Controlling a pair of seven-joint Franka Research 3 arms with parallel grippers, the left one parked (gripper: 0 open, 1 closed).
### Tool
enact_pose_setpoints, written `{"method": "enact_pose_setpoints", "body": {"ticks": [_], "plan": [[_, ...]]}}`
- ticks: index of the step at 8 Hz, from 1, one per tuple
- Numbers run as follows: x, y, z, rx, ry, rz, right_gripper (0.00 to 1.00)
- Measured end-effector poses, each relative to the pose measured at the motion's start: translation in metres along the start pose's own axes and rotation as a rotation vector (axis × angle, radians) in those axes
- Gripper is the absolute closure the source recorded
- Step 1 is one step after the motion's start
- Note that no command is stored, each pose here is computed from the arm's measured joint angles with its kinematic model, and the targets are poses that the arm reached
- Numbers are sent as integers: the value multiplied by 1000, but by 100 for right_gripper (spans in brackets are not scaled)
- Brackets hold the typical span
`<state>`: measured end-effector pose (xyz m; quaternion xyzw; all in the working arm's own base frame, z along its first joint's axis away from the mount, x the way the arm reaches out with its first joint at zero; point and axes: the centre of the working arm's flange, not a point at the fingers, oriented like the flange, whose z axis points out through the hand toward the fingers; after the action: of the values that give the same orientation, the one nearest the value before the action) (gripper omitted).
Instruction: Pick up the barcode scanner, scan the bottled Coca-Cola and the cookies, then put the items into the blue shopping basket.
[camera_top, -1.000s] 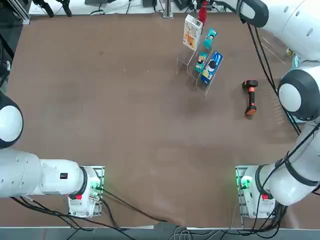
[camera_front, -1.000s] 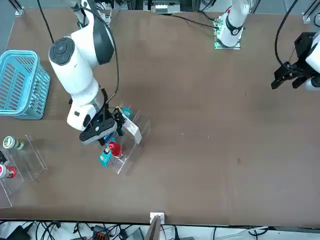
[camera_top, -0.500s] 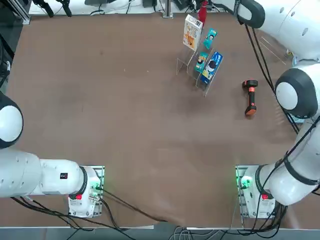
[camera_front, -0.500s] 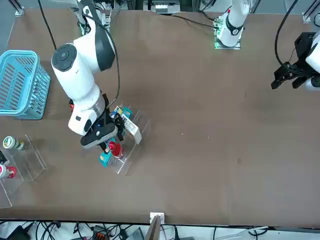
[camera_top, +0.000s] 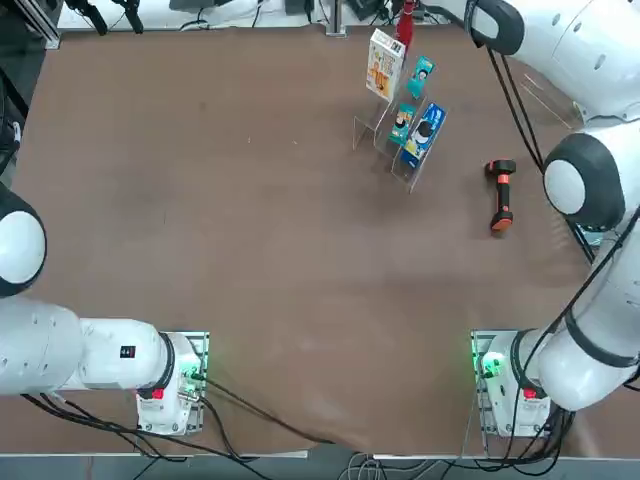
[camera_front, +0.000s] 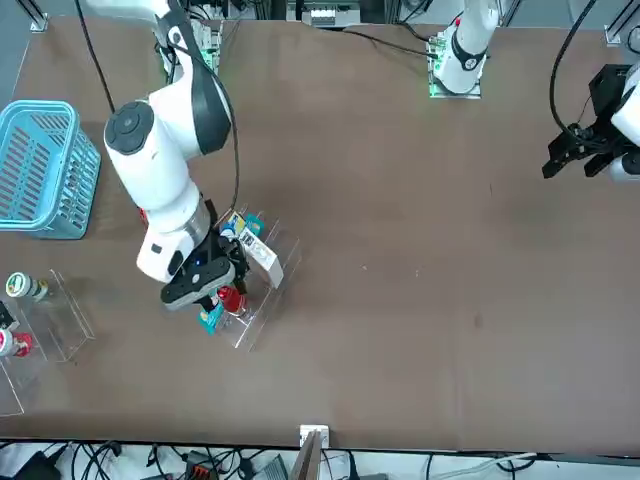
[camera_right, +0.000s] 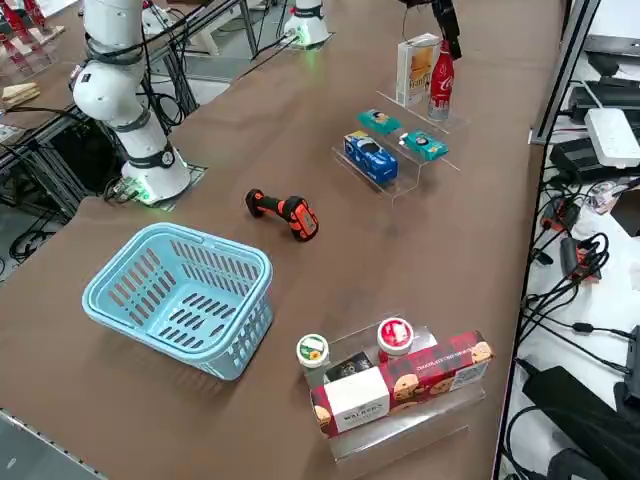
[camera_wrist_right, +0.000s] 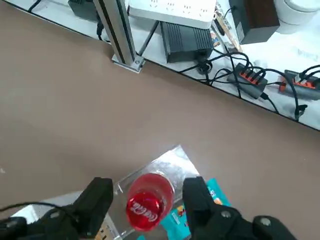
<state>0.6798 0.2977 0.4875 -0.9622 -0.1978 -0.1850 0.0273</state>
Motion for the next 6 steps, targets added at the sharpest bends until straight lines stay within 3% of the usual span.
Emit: {"method": "enact_pose_setpoints", "body": {"ticks": [6], "plan": [[0, -1, 1, 4, -2, -3, 22]]}}
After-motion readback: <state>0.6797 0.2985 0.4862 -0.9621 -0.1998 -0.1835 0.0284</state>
